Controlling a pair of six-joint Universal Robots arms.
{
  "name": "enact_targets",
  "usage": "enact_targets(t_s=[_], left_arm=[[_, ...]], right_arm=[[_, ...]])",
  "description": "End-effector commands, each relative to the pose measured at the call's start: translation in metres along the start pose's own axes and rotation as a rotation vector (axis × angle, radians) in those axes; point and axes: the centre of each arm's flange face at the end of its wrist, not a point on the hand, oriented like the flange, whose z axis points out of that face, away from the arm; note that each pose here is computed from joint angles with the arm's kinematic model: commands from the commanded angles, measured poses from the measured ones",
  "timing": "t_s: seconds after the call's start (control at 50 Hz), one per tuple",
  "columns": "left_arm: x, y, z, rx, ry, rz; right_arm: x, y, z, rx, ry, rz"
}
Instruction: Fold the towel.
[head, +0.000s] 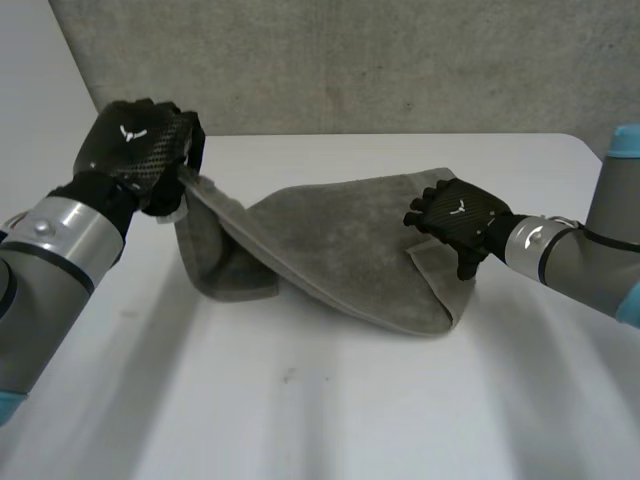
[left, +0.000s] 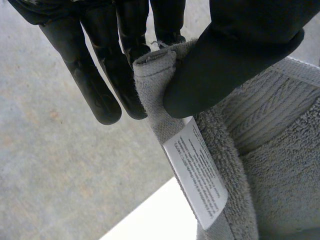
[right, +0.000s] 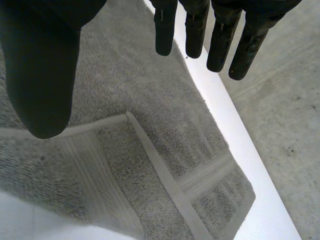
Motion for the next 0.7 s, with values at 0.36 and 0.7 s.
enact_targets(t_s=[0.36,0.7], left_arm=[[0.008,0.025,-0.013,-0.077,0.028,-0.013],[0.008,0.025,-0.012,-0.073,0.03,-0.012]], right_arm=[[-0.025,0.043,0.06,-0.055,-0.071,-0.248],[-0.016,0.041,0.06,-0.083,-0.01,-0.324]])
